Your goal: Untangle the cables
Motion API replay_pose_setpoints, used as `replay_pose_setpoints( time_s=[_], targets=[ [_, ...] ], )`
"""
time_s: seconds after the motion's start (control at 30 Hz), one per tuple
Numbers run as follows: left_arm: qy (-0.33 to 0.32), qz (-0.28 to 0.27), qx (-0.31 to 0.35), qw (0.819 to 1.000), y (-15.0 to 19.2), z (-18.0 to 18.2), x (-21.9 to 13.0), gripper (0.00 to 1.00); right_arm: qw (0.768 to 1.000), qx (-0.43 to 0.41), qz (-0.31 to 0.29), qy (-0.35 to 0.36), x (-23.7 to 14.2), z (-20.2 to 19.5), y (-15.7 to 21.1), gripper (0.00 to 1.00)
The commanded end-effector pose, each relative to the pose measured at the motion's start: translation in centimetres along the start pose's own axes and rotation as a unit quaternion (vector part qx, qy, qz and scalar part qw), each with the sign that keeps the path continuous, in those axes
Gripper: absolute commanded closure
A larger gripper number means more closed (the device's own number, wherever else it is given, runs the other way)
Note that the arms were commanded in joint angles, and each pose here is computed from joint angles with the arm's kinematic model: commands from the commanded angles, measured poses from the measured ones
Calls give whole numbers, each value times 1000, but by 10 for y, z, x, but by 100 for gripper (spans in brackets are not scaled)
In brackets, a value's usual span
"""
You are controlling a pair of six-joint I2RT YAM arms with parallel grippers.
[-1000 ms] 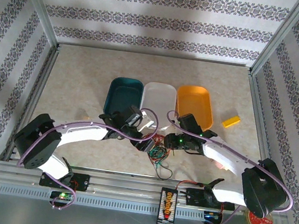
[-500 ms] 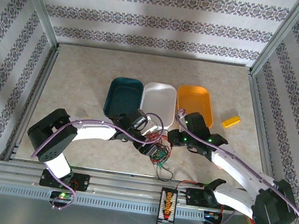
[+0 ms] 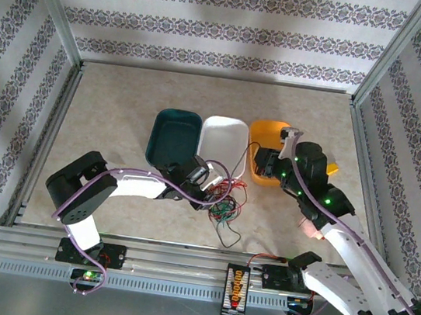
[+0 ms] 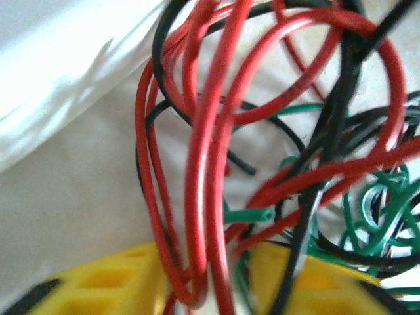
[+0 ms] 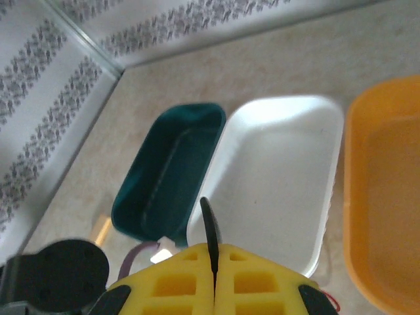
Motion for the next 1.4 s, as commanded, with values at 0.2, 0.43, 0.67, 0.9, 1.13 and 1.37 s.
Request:
replay_pose_setpoints(
  time_s=[0.2, 0.43, 0.67, 0.9, 1.13, 1.37],
  targets=[
    [-56, -18, -8, 998, 10, 10, -1, 100, 976, -6, -207, 60, -63, 10, -77, 100],
    [-80, -16, -16, 997, 20, 17, -4, 100, 942, -15, -310, 131, -110, 0, -109, 100],
    [-99, -12, -28, 995, 31, 23, -7, 100, 916, -41, -352, 189, -134, -11, -131, 100],
    [-110, -15, -32, 993, 34, 25, -11, 100, 942, -66, -286, 161, -125, -11, -164, 100],
    [-113, -22, -31, 993, 27, 24, -13, 100, 953, -34, -248, 169, -95, -39, -157, 100],
    [-130, -41, -34, 990, 21, 25, -19, 99, 960, -33, -202, 189, -70, -61, -141, 100]
  ],
)
Point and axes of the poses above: each hand's point on the last joint's axis, 136 mm out from that joint toward the fingers, its own x axis out along the fingers, its own z axis along the line the jaws close on, y = z × x, the point moved 7 cm from there along -x, back along the fingers, and after that the axes turned 2 degrees about -x, right-handed, at the moved point
